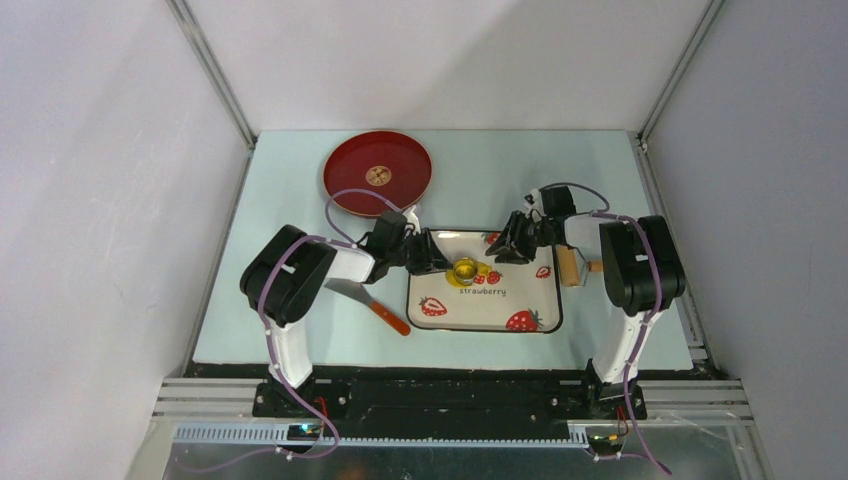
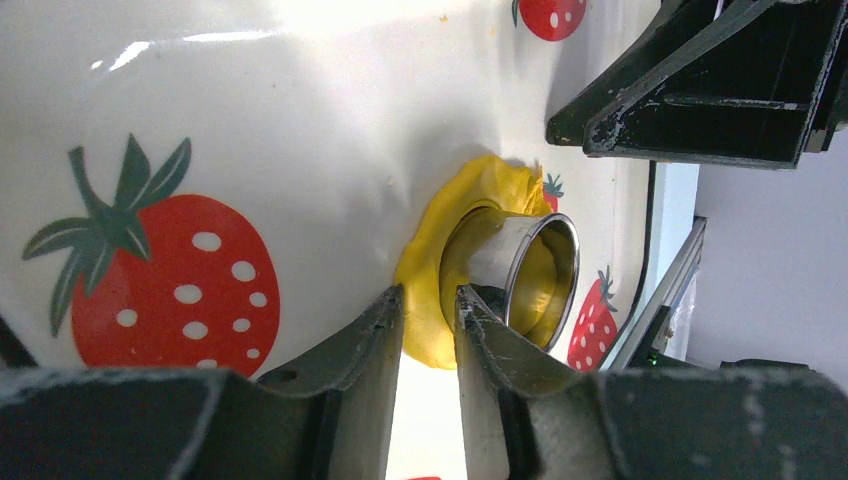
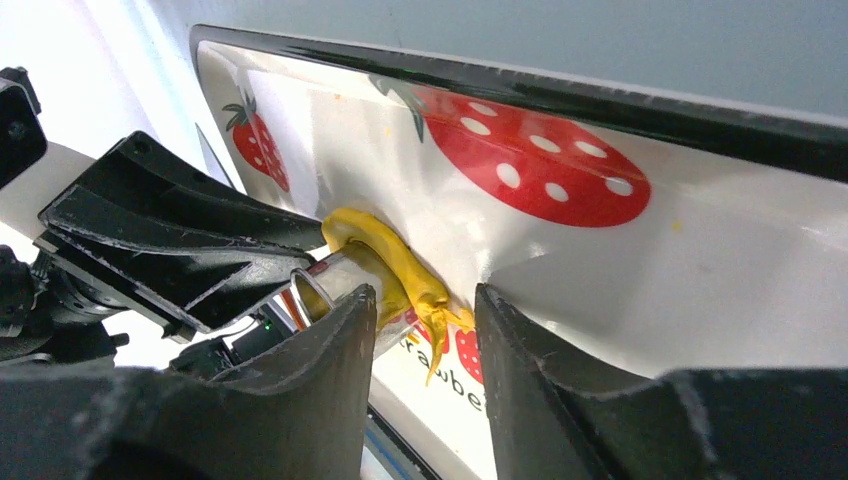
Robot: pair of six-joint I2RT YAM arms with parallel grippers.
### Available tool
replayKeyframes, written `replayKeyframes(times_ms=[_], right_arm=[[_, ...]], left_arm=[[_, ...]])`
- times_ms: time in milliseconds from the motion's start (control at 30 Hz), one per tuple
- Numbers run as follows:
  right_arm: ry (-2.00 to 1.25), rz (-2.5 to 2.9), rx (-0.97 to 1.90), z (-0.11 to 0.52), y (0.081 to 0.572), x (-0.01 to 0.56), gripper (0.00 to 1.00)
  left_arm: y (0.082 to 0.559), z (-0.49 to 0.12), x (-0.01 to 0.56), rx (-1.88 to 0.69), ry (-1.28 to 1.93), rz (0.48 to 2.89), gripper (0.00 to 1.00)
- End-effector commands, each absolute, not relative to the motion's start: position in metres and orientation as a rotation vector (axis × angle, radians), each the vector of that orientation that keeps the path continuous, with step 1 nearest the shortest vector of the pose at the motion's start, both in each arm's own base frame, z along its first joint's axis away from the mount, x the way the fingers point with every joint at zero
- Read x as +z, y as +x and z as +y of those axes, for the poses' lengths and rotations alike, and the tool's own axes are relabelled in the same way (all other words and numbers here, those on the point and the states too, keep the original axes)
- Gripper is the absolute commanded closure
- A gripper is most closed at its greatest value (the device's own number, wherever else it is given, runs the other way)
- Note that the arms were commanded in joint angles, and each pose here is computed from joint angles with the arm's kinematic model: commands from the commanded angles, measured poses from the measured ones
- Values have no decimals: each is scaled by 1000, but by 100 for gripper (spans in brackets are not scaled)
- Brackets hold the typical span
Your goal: Roll out the dumpling wrappers from the dough
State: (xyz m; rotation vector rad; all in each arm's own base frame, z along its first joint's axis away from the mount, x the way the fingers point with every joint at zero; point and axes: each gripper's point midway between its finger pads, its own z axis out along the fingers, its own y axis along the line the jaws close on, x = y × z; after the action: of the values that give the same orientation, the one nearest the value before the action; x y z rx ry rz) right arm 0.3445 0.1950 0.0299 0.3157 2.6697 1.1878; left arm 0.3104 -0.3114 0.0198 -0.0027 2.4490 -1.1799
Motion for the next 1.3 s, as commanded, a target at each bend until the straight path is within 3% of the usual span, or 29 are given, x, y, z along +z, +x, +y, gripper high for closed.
replayKeyframes(times_ms=[0,167,333,600,1000,1267], right_arm=[[294,2714,1076,187,339,21,53],[317,2763,1065,185,323,9,55],[347,2792,1113,186,307,-2,65],[378,2805,1179,190,295,-12,66],[395,2773,1189,201,317,-17,68],[390,2777,1154,201,326,-19,87]], left_arm=[[279,-276,-47,-930,-44,2692,65],[278,-275,-48,-928,-43,2695,65],[278,-275,-49,-926,-42,2698,65],[278,-274,-50,-919,-42,2699,65],[277,-273,-49,-912,-45,2696,65],[277,-272,-48,-913,-49,2693,65]])
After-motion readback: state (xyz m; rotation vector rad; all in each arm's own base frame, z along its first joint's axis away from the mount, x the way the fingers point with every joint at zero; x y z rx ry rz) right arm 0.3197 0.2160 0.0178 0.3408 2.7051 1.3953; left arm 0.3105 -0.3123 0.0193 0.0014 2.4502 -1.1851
